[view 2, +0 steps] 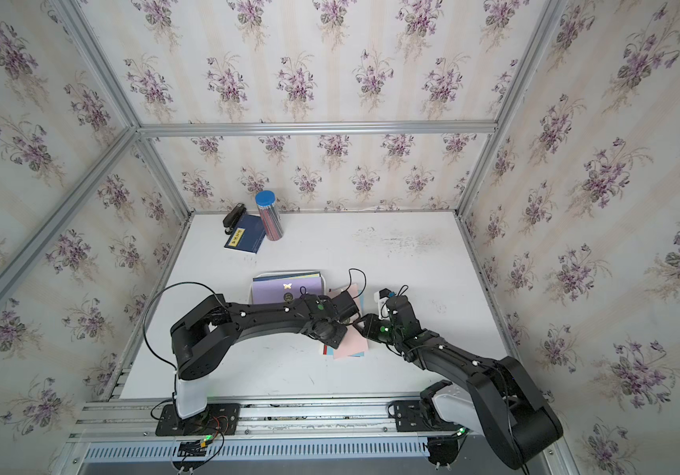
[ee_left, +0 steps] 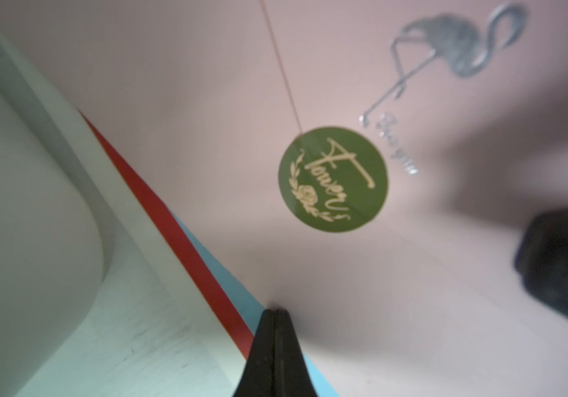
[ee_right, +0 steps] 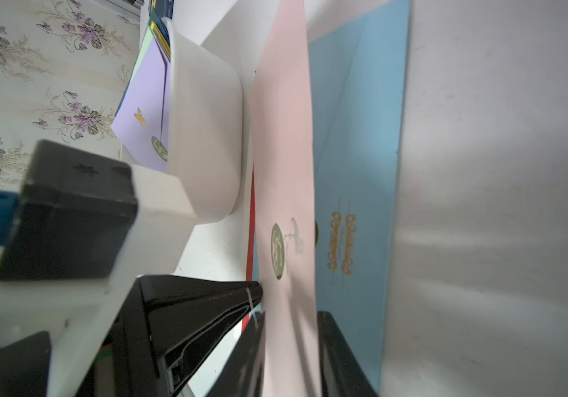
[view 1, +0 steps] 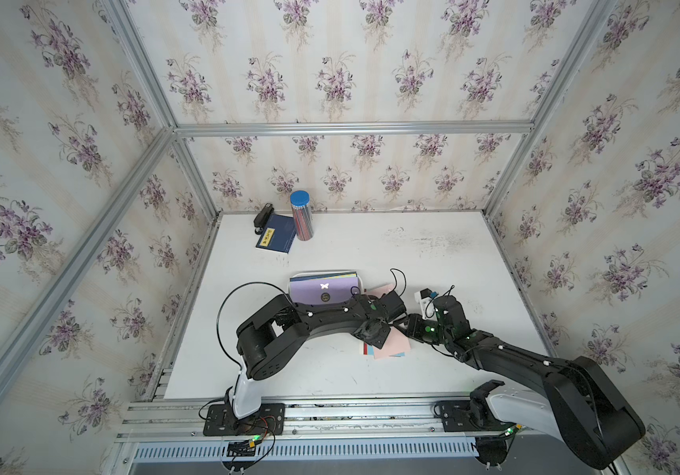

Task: Put the sealed envelopes into the storage box
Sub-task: Pick up the envelope from the center of the board.

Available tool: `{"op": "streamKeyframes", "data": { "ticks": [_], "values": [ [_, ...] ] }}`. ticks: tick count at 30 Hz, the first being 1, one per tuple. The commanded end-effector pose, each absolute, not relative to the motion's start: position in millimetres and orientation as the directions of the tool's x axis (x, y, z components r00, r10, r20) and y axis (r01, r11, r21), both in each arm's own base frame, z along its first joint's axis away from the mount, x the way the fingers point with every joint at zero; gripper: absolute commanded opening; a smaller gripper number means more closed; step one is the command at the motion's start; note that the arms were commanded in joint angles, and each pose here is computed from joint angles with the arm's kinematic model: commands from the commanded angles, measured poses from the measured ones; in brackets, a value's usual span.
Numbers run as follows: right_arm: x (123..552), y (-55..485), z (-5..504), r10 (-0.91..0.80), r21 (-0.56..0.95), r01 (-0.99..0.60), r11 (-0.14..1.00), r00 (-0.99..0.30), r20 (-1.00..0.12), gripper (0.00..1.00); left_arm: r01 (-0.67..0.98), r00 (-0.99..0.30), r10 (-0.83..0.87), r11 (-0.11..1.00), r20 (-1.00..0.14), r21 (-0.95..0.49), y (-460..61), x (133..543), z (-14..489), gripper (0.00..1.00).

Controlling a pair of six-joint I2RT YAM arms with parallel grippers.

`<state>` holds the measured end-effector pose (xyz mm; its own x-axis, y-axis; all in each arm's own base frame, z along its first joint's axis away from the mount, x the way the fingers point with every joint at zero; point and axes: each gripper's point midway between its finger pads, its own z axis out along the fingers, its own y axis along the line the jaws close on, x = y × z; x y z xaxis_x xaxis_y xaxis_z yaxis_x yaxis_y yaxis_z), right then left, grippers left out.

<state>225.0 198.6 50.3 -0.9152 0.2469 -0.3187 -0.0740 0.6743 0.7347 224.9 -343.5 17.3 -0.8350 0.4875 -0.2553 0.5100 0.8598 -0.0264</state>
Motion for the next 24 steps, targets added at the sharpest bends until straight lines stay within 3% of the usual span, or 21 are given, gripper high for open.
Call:
{"op": "streamKeyframes", "data": {
  "ticks": [1, 4, 6, 13, 19, 21, 24],
  "values": [
    [228, 205, 59, 0.238, 0.756, -0.109, 0.646, -0.911, -0.336, 0.23, 0.507, -0.84, 0.486, 0.862, -0.243, -0.028, -339, 222, 16, 0.0],
    [232, 203, 67, 0.236, 0.737, -0.139, 0.661, -0.894, -0.38, 0.06, 0.506, -0.838, 0.483, 0.862, -0.254, -0.029, -339, 222, 21, 0.0],
    [236, 198, 74, 0.242, 0.714, -0.158, 0.682, -0.872, -0.425, 0.0, 0.506, -0.834, 0.475, 0.861, -0.282, -0.045, -341, 223, 31, 0.03],
    [254, 173, 117, 0.202, 0.547, -0.273, 0.791, -0.727, -0.656, 0.0, 0.515, -0.795, 0.417, 0.848, -0.44, -0.127, -342, 225, 105, 0.47],
    [264, 187, 183, 0.0, 0.352, -0.532, 0.77, -0.553, -0.833, 0.0, 0.468, -0.776, 0.386, 0.883, -0.499, -0.045, -287, 218, 137, 0.66],
    [267, 196, 197, -0.089, 0.273, -0.613, 0.742, -0.494, -0.865, 0.0, 0.413, -0.784, 0.366, 0.911, -0.501, 0.018, -252, 219, 139, 0.79],
    [274, 210, 219, -0.182, 0.183, -0.706, 0.685, -0.409, -0.894, 0.0, 0.315, -0.825, 0.282, 0.949, -0.49, 0.015, -199, 218, 138, 0.82]
  ]
}}
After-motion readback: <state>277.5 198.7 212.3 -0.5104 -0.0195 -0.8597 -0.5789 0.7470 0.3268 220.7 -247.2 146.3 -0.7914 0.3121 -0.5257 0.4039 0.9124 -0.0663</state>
